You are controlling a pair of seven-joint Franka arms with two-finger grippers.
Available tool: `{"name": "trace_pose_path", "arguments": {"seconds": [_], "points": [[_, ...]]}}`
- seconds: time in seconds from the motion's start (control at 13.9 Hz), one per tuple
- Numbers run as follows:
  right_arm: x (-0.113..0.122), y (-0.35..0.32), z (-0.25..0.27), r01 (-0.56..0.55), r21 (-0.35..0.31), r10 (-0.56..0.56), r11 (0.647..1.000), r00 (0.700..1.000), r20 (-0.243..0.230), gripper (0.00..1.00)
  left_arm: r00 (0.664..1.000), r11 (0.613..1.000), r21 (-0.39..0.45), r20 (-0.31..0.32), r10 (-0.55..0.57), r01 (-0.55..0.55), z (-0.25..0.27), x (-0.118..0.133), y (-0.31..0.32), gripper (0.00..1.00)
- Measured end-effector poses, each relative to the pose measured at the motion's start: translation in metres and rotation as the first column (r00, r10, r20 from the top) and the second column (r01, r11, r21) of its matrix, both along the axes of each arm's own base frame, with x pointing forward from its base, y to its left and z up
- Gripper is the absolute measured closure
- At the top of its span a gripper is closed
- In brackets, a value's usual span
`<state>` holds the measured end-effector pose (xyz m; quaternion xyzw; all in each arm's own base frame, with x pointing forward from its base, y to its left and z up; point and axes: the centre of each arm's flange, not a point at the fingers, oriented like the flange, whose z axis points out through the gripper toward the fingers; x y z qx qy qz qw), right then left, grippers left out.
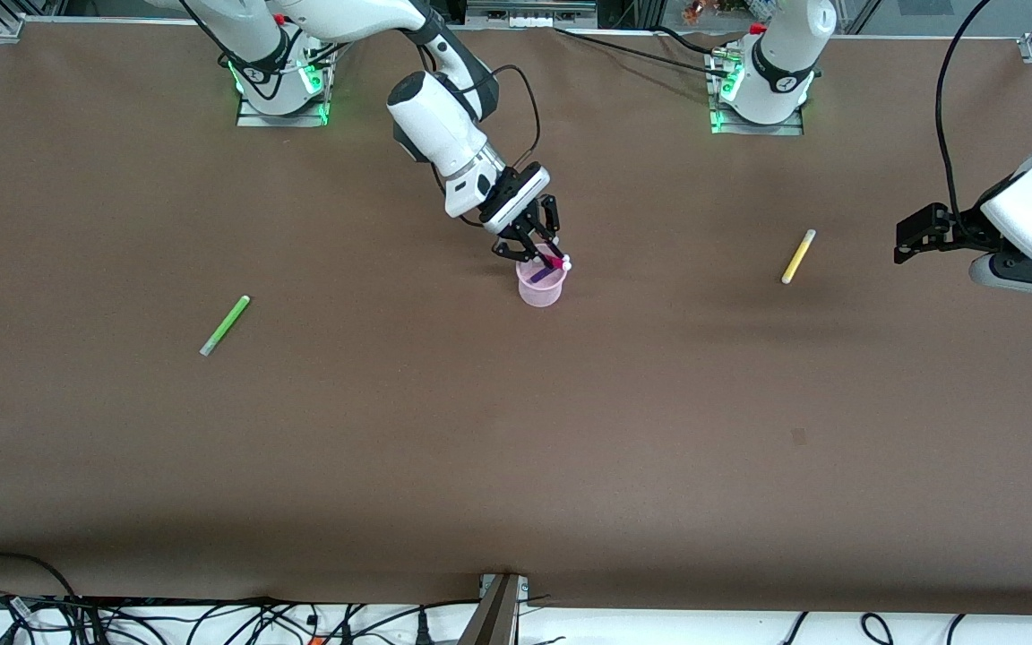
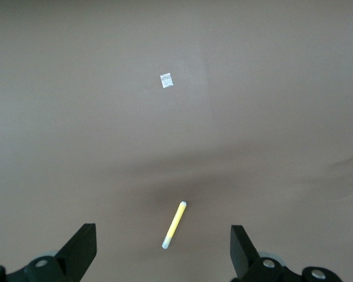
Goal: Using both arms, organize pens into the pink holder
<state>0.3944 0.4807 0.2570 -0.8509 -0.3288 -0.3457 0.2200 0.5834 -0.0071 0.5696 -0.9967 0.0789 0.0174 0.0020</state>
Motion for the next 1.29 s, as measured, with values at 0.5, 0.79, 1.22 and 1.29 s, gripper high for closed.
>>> {"name": "trace_pose_path", "arguments": {"seconds": [0.5, 0.79, 1.22, 1.29], "points": [[0.019, -0.002, 0.012, 0.025, 0.018, -0.025, 1.000, 0.999, 0.027, 0.10, 1.000, 1.000, 0.000, 0.001, 0.000, 0.000, 0.000, 0.001, 0.000, 0.00], [0.059, 0.010, 0.043, 0.039, -0.008, -0.039, 0.999, 0.999, -0.024, 0.00, 1.000, 1.000, 0.000, 0.002, 0.000, 0.000, 0.000, 0.001, 0.000, 0.00], [0.137, -0.016, 0.143, 0.050, -0.179, -0.082, 0.983, 0.981, -0.176, 0.00, 1.000, 1.000, 0.000, 0.002, 0.000, 0.000, 0.000, 0.002, 0.000, 0.00], [0.146, -0.033, 0.162, 0.058, -0.217, -0.103, 0.974, 0.974, -0.203, 0.00, 1.000, 1.000, 0.000, 0.002, 0.001, -0.001, 0.000, 0.002, 0.001, 0.00]]}}
